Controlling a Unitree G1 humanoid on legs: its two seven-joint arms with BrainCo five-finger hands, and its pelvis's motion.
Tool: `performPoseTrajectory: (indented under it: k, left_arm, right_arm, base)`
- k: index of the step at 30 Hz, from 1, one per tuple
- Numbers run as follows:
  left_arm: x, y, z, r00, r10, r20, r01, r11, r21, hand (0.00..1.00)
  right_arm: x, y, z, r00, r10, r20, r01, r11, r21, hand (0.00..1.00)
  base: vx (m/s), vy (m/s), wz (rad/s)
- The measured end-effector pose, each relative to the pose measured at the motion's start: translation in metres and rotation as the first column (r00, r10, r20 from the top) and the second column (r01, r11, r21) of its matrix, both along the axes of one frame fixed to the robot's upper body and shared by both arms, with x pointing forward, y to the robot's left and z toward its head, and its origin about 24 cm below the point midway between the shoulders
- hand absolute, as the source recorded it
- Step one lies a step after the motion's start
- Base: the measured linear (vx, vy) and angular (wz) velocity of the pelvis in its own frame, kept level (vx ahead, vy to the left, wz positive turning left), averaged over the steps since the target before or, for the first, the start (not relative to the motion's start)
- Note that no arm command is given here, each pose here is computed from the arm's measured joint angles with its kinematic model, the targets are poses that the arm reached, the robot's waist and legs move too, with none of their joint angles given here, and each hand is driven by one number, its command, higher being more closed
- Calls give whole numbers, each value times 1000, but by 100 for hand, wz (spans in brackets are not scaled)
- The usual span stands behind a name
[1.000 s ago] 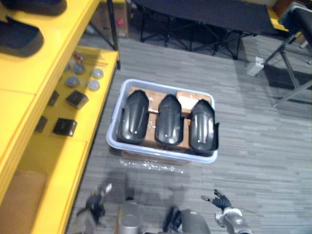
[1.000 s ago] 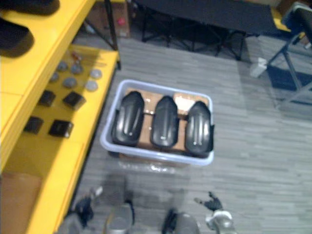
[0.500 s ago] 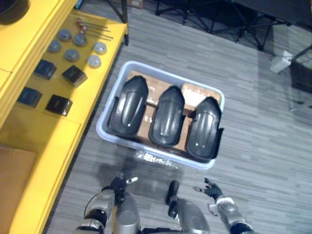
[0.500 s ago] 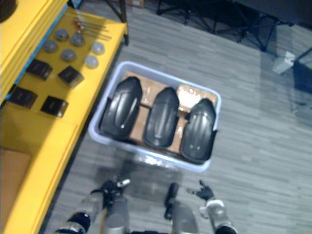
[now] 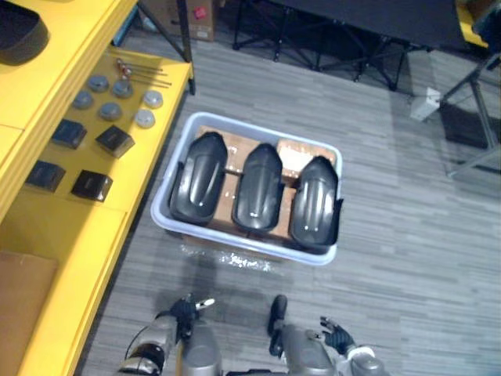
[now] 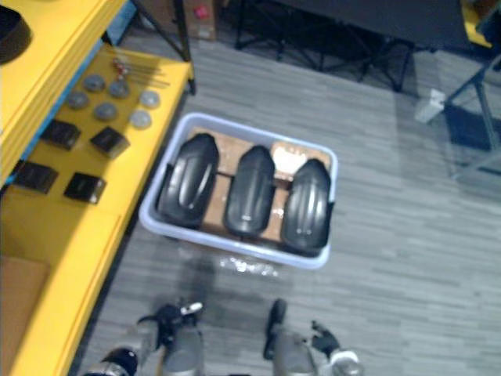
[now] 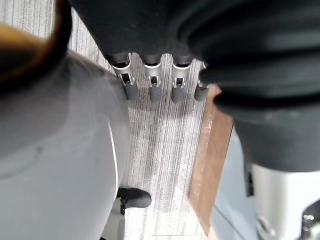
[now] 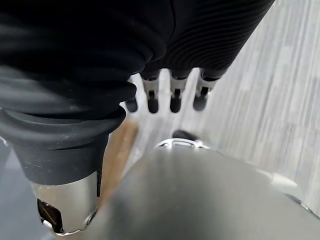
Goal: Walk over and take plastic housings, then place them on the shelf
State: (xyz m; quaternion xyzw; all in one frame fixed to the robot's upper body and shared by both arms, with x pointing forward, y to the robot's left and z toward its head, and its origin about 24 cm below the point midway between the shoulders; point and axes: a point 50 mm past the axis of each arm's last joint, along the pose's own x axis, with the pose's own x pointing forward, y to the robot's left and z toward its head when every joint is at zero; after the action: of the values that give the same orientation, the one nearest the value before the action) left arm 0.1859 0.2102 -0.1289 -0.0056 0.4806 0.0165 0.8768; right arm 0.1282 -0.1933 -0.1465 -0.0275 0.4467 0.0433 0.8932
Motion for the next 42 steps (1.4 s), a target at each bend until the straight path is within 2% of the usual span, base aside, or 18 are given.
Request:
performPoseTrajectory:
  k: [4,7,10,11,12,13,14,15,16,18,20,21,24,26,31,33,36,42]
  left_arm:
    - [-6,-3,-3,1000,4,-13,-4,1000,-23,0]
    - [-8,-6,-5,1000,-3,-18,2,999,-40,0]
    - [-9,-6,-5,1000,-3,-17,2,999,-41,0]
    - [-8,-6,-5,1000,-5,-13,5,999,-40,0]
    - [-8,-7,-4,1000,-10,-7,10,999,-39,0]
    - [-7,-7,-4,1000,-14,1,14,999,-38,0]
    - [-6,-7,-3,1000,-20,12,21,999,-34,0]
    - [-4,-7,-2,999,-26,21,27,999,-28,0]
    - [-4,-6,-2,999,-27,23,28,999,-24,0]
    - [-5,-4,-2,999,-35,25,36,999,-14,0]
    - [-5,-2,-1,999,-42,27,43,999,-10,0]
    - [-3,-1,0,997,-67,32,67,998,6,0]
    - [-3,-1,2,996,-73,53,73,997,11,0]
    - [0,-1,4,994,-75,83,75,997,9,0]
    - [11,10,16,982,-46,182,41,999,31,0]
    - [15,20,22,974,-14,225,0,998,62,0]
    - [7,34,20,981,7,192,-38,987,156,0]
    - [-1,35,15,979,79,187,-121,967,226,0]
  right_arm:
    - [2,3,6,993,67,101,-66,998,-11,0]
    - [30,22,33,895,315,315,-308,949,-74,0]
    - [62,76,76,628,547,554,-593,797,-115,0]
    - [70,104,97,474,607,639,-698,701,-147,0]
    - [75,132,124,298,626,721,-772,602,-203,0]
    - [78,144,139,217,618,756,-794,562,-231,0]
    - [82,167,170,68,570,819,-817,503,-282,0]
    - [90,181,207,-51,482,875,-810,492,-318,0]
    - [95,185,225,-88,431,898,-798,509,-323,0]
    - [123,185,297,-183,249,951,-705,641,-304,0]
    - [145,173,338,-214,161,963,-595,761,-260,0]
    - [164,154,365,-211,93,973,-459,869,-183,0]
    - [184,116,382,-174,17,985,-236,970,-58,0]
    - [194,69,379,-121,-34,992,-22,999,32,0]
    - [203,-7,365,-36,-153,988,315,936,157,0]
    - [207,-44,353,6,-221,975,465,864,193,0]
    - [210,-76,331,60,-335,940,594,769,236,0]
    - [209,-120,297,161,-469,868,711,666,228,0]
  base:
    - [49,6,7]
    - [83,11,-1]
    - [69,-9,10]
    - [52,-26,30]
    - [43,-25,27]
    - [28,-21,20]
    - [25,-11,20]
    - [25,-1,24]
    - [15,14,25]
    - [-10,24,21]
    - [-38,15,11]
    - [-52,11,11]
    - [-67,6,4]
    - [-109,19,2]
    - [-116,10,-4]
    - [-89,-5,-4]
    - [25,0,1]
    - [66,25,3]
